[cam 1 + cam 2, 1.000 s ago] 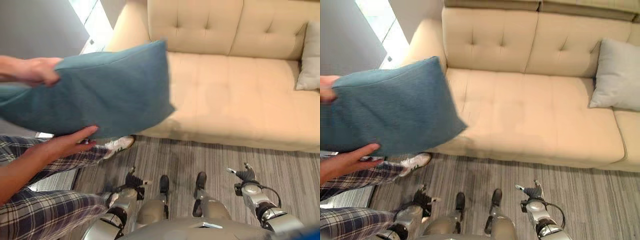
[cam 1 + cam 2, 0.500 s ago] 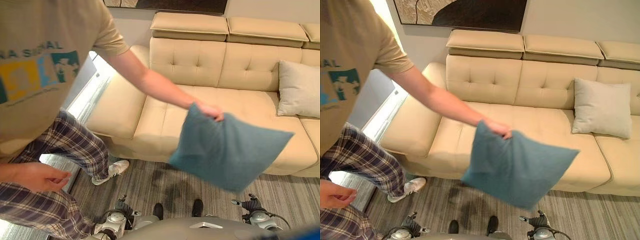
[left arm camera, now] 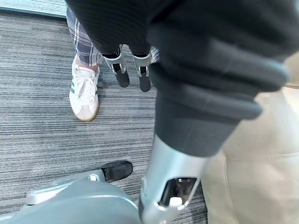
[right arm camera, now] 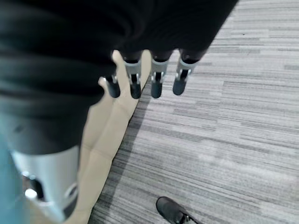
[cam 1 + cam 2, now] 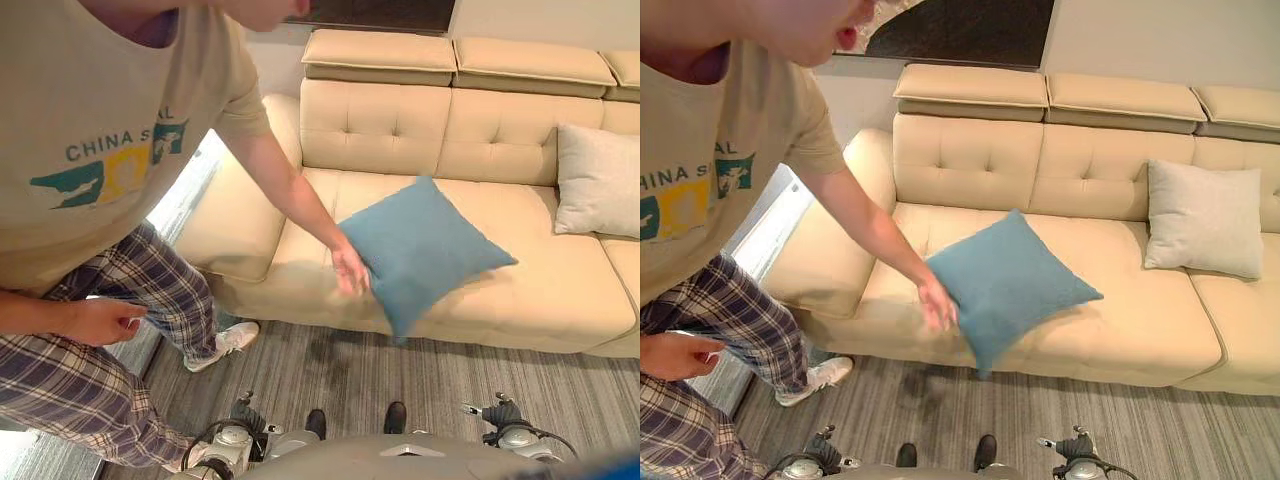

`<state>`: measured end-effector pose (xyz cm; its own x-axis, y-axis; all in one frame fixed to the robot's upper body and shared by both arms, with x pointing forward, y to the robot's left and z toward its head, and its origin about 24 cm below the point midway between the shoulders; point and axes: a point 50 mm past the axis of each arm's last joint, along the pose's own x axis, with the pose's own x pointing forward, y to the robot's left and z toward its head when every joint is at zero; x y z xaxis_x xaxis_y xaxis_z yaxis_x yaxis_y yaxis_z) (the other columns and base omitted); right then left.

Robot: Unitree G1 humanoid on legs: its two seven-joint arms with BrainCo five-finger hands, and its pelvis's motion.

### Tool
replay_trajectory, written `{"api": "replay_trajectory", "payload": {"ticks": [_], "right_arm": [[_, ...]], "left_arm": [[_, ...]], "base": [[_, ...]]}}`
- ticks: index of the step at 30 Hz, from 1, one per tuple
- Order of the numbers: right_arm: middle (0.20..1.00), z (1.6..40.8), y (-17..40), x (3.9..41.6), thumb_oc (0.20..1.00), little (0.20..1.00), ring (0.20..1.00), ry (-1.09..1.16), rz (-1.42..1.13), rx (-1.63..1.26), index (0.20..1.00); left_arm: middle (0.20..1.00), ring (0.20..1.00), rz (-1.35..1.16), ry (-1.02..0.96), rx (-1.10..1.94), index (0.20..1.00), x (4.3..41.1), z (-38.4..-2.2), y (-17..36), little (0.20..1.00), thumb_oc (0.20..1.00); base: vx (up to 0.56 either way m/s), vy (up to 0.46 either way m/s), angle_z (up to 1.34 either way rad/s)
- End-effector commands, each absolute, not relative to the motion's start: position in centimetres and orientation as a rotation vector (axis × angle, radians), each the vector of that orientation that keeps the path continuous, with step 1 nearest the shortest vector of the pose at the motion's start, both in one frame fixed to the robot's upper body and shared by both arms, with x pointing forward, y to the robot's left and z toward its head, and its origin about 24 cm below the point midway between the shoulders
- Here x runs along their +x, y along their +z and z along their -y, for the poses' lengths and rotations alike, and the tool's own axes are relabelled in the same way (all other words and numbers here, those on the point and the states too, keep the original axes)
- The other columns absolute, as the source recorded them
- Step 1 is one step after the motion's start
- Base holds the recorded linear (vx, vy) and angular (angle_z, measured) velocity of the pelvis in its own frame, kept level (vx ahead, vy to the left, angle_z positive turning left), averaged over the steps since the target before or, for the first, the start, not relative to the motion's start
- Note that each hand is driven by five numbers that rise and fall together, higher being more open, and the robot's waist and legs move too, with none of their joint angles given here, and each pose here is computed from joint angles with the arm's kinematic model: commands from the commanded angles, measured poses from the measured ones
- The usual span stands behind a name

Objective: Pick up all the scattered cushions and arrange them neatly on the sofa.

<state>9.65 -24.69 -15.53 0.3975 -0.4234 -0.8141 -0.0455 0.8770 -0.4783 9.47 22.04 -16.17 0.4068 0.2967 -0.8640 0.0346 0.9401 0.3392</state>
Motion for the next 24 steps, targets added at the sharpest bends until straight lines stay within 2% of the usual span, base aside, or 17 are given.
{"api": "replay_trajectory", "payload": {"ticks": [1, 10, 19, 24], "right_arm": [[1.000, 24.5, -15.1, 11.5, 1.000, 1.000, 1.000, -0.257, -1.094, -0.473, 1.000], [1.000, 24.0, -15.1, 11.8, 1.000, 1.000, 1.000, -0.261, -1.083, -0.473, 1.000], [1.000, 23.3, -14.3, 14.3, 1.000, 1.000, 1.000, -0.256, -0.983, -0.474, 1.000], [1.000, 23.5, -13.8, 15.5, 1.000, 1.000, 1.000, -0.245, -0.944, -0.500, 1.000]], "left_arm": [[1.000, 1.000, -1.116, 0.158, 0.338, 1.000, 11.1, -21.7, -15.9, 1.000, 1.000], [1.000, 1.000, -1.105, 0.151, 0.342, 1.000, 11.6, -21.4, -15.8, 1.000, 1.000], [1.000, 1.000, -1.035, 0.171, 0.286, 1.000, 13.9, -20.4, -15.2, 1.000, 1.000], [1.000, 1.000, -1.038, 0.137, 0.282, 1.000, 13.8, -19.5, -15.4, 1.000, 1.000]], "base": [[0.01, -0.033, -0.03], [0.00, -0.071, -0.02], [-0.02, -0.063, 0.03], [0.07, 0.063, 0.16]]}}
